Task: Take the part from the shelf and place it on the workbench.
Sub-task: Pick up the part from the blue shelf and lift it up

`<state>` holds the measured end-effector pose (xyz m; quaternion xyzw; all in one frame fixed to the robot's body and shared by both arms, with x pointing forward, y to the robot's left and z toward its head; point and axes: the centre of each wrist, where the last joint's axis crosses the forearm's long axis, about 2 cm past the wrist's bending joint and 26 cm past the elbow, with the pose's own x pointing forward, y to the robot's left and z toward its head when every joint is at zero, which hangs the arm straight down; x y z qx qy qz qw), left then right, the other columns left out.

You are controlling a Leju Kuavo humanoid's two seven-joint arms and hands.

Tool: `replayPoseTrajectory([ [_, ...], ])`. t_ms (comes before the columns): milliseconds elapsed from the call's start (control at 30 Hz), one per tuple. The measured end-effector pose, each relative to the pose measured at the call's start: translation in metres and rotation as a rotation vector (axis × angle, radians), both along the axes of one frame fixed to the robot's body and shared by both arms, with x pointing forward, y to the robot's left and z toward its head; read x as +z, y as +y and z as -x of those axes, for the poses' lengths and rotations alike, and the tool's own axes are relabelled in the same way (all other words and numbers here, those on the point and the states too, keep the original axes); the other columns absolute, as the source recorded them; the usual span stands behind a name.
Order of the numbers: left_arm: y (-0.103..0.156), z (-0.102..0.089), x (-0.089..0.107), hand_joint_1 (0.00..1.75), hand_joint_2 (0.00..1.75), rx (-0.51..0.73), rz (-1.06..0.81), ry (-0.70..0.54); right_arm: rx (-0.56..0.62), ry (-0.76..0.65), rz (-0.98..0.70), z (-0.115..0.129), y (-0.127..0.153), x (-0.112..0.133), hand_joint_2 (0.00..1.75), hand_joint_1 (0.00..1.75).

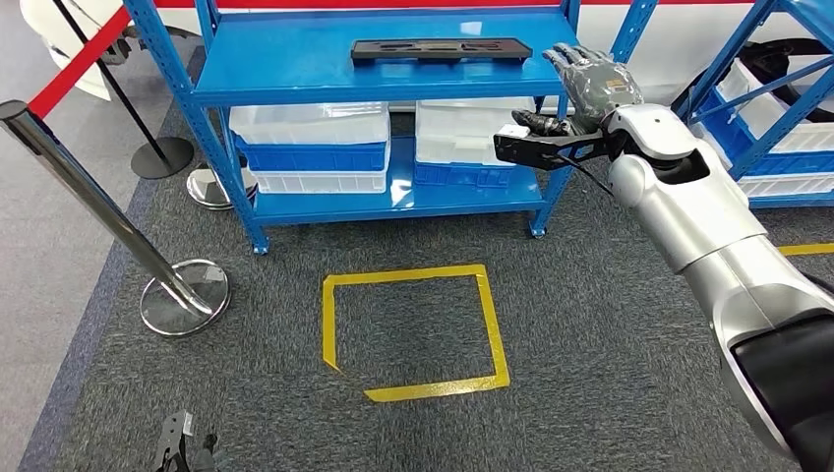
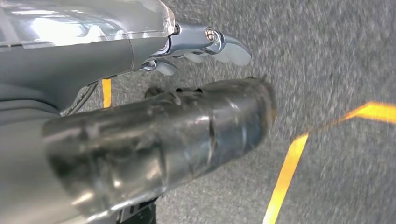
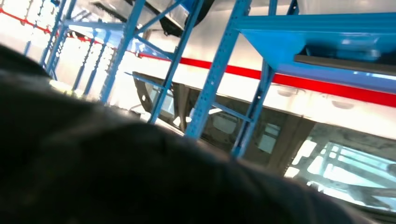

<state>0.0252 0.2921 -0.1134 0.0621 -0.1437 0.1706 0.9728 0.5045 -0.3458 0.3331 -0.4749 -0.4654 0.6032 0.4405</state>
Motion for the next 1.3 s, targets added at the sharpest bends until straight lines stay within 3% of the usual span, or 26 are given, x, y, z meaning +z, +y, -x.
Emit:
replayPoseTrajectory([
  [600, -0.004, -0.003, 0.001, 0.00, 0.00, -0.015, -0.063, 0.080, 0.041, -0.003, -0.009, -0.004, 0.010, 0.018, 0.00, 0.00],
  [1300, 0.000, -0.002, 0.001, 0.00, 0.00, -0.010, -0.103, 0.091, 0.049, 0.018, 0.004, -0.004, 0.015, 0.012, 0.00, 0.00],
])
